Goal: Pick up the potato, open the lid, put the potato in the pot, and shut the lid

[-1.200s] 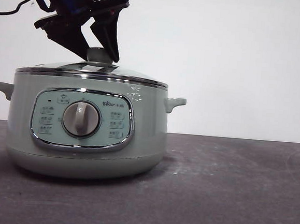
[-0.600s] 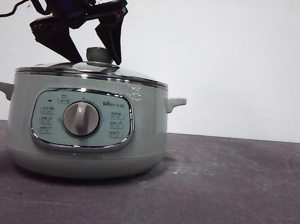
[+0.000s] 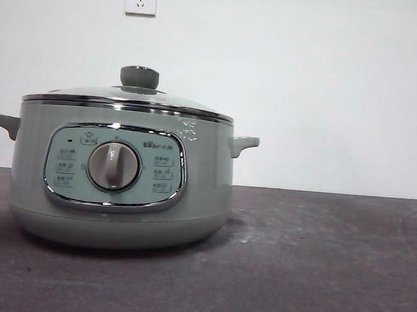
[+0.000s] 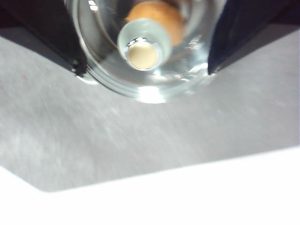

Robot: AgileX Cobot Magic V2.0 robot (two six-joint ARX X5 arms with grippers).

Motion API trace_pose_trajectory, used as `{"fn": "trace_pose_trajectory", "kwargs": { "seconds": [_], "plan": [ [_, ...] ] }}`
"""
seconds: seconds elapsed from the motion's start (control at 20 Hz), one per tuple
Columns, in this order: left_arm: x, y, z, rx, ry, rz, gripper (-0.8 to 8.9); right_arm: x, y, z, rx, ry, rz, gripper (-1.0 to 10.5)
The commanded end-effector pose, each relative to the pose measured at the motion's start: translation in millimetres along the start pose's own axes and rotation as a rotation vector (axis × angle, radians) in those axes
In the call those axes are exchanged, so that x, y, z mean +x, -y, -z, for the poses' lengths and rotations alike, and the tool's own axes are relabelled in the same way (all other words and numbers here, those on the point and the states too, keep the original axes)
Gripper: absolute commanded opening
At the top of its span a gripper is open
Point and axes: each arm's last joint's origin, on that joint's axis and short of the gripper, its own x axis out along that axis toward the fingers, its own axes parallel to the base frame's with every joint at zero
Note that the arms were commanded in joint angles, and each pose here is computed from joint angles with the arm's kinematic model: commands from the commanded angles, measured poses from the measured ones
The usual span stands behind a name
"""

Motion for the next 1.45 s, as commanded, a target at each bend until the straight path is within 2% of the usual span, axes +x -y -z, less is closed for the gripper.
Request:
{"fn": "trace_pose_trajectory", "kwargs": {
  "seconds": [0.05, 0.1, 0.3, 0.4, 0.7, 0.8, 1.0, 1.2, 1.45],
  "plan": [
    [-19, -3, 3, 0.052, 0.008, -0.059, 1.35, 2, 0, 10, 0.006, 0.02, -0.001, -0.1],
    [-26, -4, 4, 0.07, 0.004, -0.079, -0.24, 2, 0, 16, 0.009, 0.042, 0.0, -0.1],
    [-42, -7, 12, 0.074, -0.017, -0.101, -0.09, 6, -1, 49, 0.024, 0.171, 0.002, -0.1],
    [-44, -8, 21, 0.07, 0.016, -0.097, -0.09, 8, -2, 71, 0.035, 0.262, 0.002, -0.1],
    [-41, -17, 97, 0.051, 0.08, -0.091, -0.08, 18, -5, 148, 0.098, 0.533, -0.011, -0.1],
    [-43, -20, 124, 0.026, 0.1, -0.088, -0.08, 23, -6, 173, 0.15, 0.591, -0.025, -0.1],
    [-47, -23, 144, 0.021, 0.123, -0.088, -0.08, 26, -7, 193, 0.188, 0.609, -0.033, -0.1],
    [-49, -23, 143, 0.019, 0.147, -0.084, -0.04, 28, -7, 197, 0.188, 0.573, -0.013, 0.0],
    [-48, -23, 147, 0.026, 0.103, -0.088, -0.03, 30, -6, 201, 0.191, 0.524, 0.02, 0.0]
  ]
}}
